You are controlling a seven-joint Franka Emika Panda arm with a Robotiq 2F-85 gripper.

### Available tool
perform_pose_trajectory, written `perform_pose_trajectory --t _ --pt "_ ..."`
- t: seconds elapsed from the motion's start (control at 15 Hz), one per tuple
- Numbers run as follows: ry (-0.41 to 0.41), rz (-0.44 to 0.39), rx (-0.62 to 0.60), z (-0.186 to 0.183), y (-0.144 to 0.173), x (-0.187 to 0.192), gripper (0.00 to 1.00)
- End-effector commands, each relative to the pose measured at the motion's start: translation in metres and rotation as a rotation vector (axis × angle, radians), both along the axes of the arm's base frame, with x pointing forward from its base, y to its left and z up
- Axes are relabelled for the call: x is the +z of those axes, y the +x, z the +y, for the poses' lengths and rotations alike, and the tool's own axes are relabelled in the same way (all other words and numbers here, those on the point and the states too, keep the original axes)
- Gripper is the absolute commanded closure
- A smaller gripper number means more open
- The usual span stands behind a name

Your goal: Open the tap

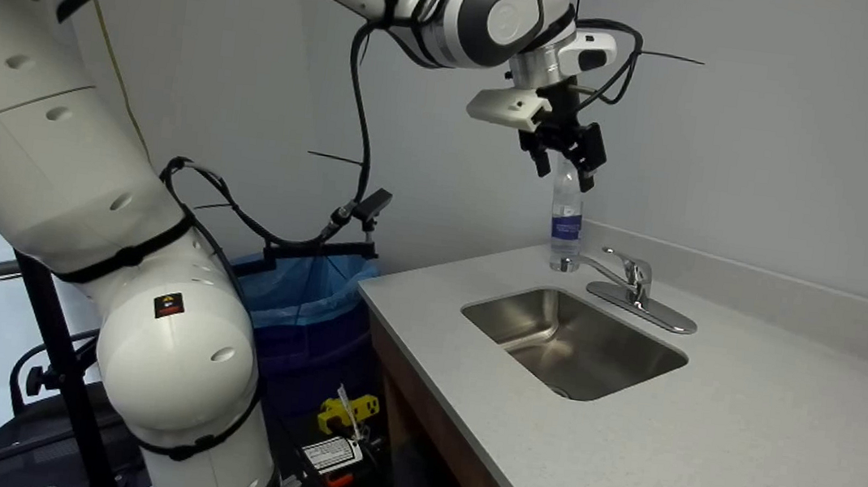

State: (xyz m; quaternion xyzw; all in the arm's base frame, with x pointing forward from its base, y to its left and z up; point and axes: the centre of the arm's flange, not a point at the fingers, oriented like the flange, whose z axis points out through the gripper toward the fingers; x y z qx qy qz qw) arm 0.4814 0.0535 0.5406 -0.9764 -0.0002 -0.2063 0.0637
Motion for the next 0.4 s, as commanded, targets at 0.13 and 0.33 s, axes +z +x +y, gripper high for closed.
perform_pose_trajectory --t 0.13,0.33 --pt "0.000 0.000 0.000 0.0000 0.0000 0.0000 0.00" --pt "0.000 0.000 0.000 0.0000 0.0000 0.0000 0.00"
